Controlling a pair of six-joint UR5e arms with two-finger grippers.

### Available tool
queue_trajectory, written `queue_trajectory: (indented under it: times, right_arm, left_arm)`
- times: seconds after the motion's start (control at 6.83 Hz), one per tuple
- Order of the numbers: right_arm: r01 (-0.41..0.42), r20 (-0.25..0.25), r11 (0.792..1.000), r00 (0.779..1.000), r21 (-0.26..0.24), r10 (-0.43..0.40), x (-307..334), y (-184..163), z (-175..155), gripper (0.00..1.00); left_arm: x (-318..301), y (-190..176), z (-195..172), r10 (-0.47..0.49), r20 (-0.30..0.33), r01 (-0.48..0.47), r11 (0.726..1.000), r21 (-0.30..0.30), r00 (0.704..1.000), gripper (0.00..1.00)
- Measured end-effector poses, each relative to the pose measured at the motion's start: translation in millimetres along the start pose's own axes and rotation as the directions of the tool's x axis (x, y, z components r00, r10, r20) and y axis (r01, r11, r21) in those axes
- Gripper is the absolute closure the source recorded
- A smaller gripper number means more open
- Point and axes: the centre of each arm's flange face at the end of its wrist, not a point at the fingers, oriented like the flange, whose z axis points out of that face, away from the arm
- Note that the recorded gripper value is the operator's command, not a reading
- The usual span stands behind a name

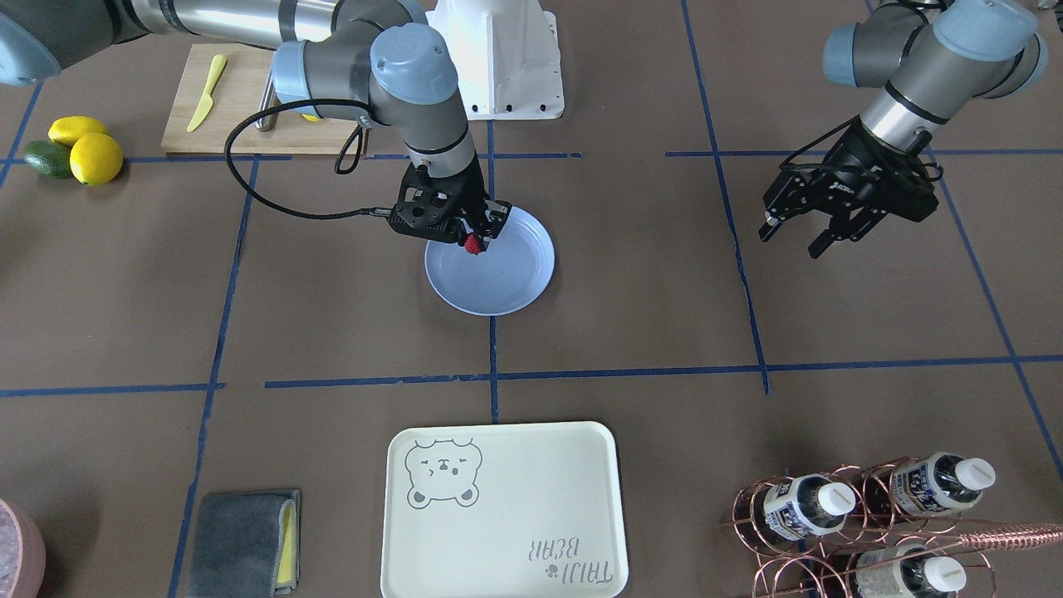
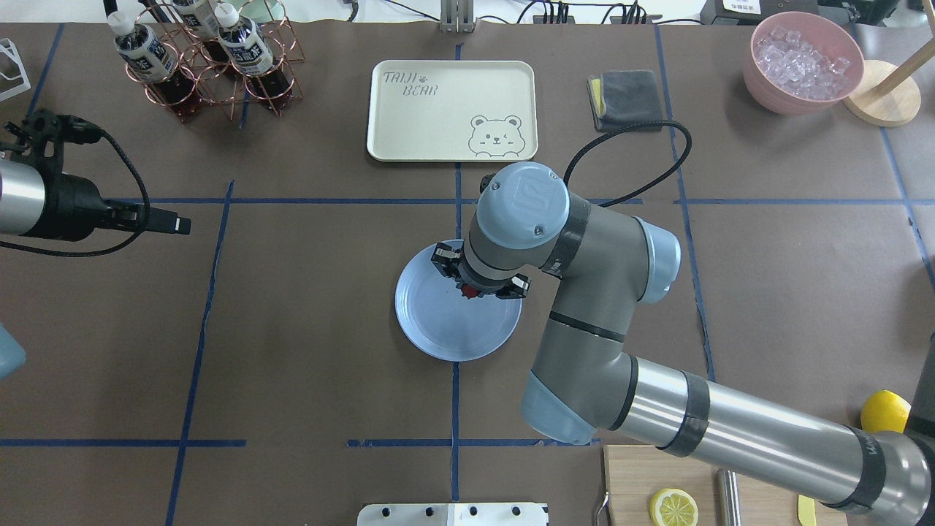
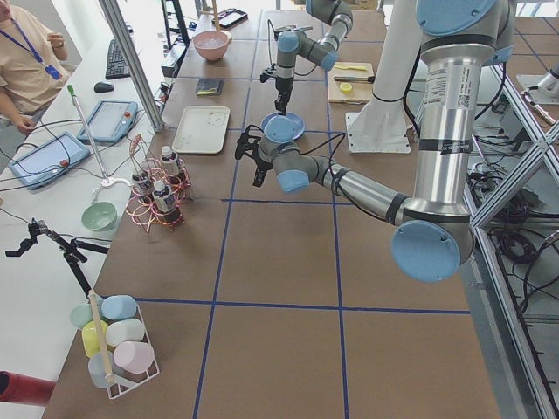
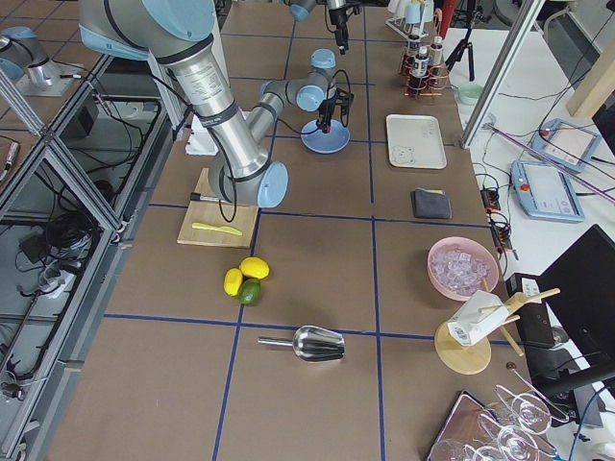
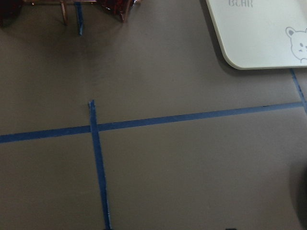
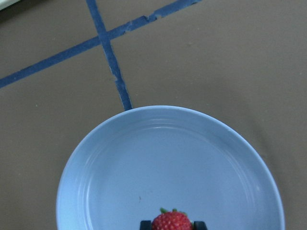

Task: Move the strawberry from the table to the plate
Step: 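Lower the strawberry onto the plate and open the right gripper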

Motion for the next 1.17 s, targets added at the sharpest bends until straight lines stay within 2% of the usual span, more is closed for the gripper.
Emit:
queue_trajectory:
  times: [0.29, 0.59, 0.73, 1.02, 1.17]
  right_arm:
    - [-0.005, 0.006, 1.000, 1.000, 0.004, 0.005, -11.2, 9.4, 23.5, 1.00]
    - [-0.006, -0.007, 1.000, 1.000, 0.004, 0.006, -10.8, 12.0, 33.9, 1.00]
    - [-0.006, -0.009, 1.000, 1.000, 0.005, 0.006, -10.3, 11.8, 35.4, 0.97]
    - [-0.004, -0.015, 1.000, 1.000, 0.006, 0.004, -8.1, 11.5, 37.5, 0.38]
    - [-0.003, -0.016, 1.000, 1.000, 0.007, 0.003, -7.4, 11.2, 38.1, 0.00]
  left_arm:
    - [-8.6, 0.0, -1.4, 0.008, 0.013, -0.008, 1.000, 0.002, 1.000, 0.18]
    - [-9.1, -0.6, -1.1, 0.008, 0.013, -0.008, 1.000, 0.002, 1.000, 0.17]
    - [-8.8, -0.9, -1.1, 0.007, 0.013, -0.008, 1.000, 0.002, 1.000, 0.17]
    - [-8.7, -0.9, -1.2, 0.005, 0.013, -0.005, 1.000, 0.003, 1.000, 0.17]
    - [-9.0, -0.6, -1.3, 0.004, 0.013, -0.004, 1.000, 0.002, 1.000, 0.17]
